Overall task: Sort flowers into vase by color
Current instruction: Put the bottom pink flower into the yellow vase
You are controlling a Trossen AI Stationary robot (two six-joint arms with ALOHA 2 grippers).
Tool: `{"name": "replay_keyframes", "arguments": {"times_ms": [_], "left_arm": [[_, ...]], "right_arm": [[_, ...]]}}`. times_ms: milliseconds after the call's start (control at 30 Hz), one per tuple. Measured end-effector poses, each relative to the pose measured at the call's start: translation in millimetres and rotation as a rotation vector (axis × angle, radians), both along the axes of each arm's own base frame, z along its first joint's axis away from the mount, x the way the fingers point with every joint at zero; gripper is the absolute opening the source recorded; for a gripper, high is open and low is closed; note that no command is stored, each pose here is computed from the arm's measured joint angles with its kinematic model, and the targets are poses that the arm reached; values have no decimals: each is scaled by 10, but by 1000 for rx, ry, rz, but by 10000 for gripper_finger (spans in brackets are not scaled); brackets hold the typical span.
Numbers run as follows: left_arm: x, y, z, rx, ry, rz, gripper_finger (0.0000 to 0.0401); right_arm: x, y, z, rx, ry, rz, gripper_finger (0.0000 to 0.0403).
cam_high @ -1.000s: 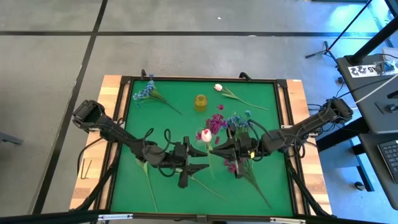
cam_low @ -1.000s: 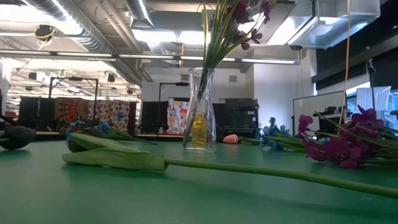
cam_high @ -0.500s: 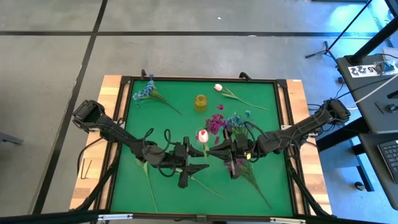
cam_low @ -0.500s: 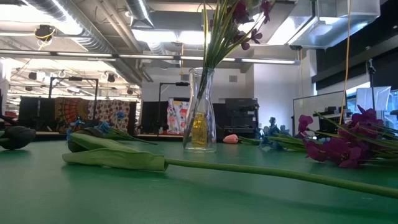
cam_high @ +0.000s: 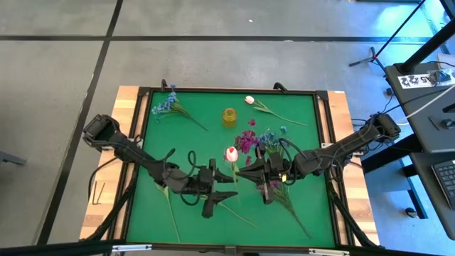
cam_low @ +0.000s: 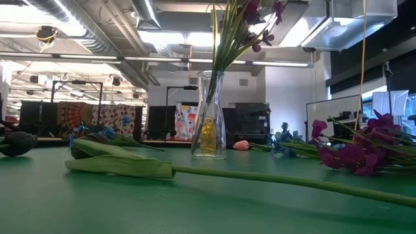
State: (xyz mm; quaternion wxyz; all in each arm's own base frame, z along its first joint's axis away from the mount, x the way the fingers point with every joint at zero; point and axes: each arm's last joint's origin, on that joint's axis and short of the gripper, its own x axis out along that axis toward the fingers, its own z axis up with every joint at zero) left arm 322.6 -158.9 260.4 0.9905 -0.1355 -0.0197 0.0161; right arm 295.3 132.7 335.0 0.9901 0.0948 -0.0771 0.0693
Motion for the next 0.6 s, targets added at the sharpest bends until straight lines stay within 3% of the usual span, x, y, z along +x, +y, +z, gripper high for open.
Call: {"name": "replay_keyframes", "arguments": {"times_ms": [267,600], "left_arm": [[13,25,-9,5,9,9,163],[12,23,-34,17,32,9,43]], "right_arm": [[0,-2,3,2,-1,-7,1],[0,-2,2,2,0,-8,1]]}}
